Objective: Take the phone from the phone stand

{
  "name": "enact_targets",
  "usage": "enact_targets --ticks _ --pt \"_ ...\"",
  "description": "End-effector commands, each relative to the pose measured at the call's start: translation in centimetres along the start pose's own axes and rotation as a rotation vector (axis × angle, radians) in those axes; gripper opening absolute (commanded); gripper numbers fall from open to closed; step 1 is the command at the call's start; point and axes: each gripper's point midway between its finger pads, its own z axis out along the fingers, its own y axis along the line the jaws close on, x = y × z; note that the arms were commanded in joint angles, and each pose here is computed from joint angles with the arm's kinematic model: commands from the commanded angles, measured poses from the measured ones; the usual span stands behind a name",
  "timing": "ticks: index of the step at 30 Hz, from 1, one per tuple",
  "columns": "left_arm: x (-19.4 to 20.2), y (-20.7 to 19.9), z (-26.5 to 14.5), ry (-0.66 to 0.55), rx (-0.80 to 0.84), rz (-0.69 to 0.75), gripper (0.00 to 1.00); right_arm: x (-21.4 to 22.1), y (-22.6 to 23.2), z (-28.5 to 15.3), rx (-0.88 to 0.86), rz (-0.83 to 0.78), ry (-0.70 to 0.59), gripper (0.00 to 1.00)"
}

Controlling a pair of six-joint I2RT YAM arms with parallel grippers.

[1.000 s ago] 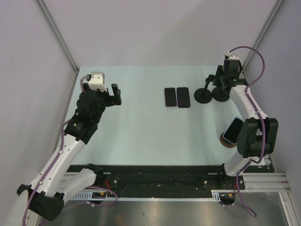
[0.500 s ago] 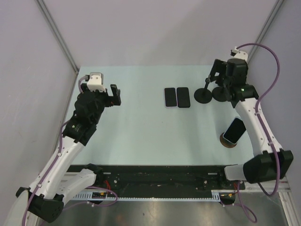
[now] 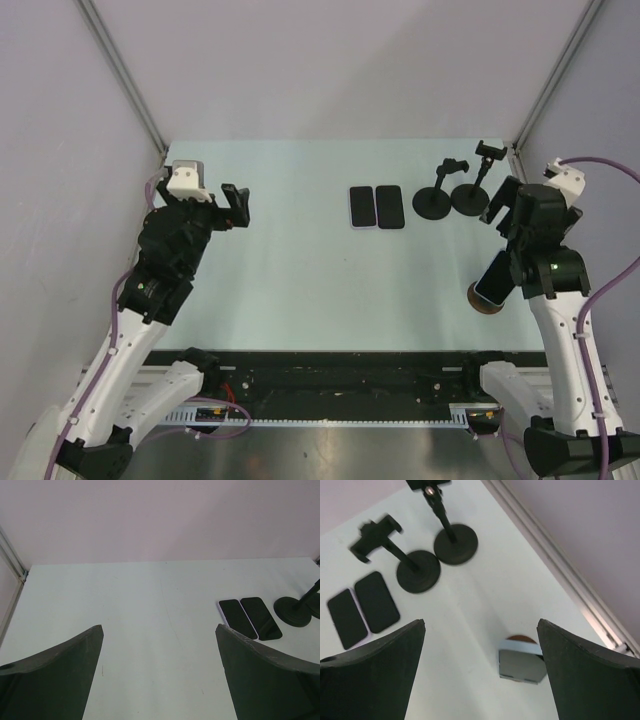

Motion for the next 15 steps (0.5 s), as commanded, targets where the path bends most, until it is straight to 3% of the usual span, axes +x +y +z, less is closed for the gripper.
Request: enact_targets --ticks 1,7,15 --pt "-0.8 -0.2 0.0 -0.031 0.015 -0.018 1.00 4.6 -1.5 0.6 0.052 0.032 0.124 1.00" --pt "-0.7 -0.2 -0.2 -0.031 0.013 -0.017 1.00 7.3 -4.3 1.3 0.185 0.079 0.114 1.00" --pt "-0.5 -0.4 0.0 -0.024 0.023 -0.020 1.00 7.0 -6.7 1.0 0.285 0.059 0.036 1.00"
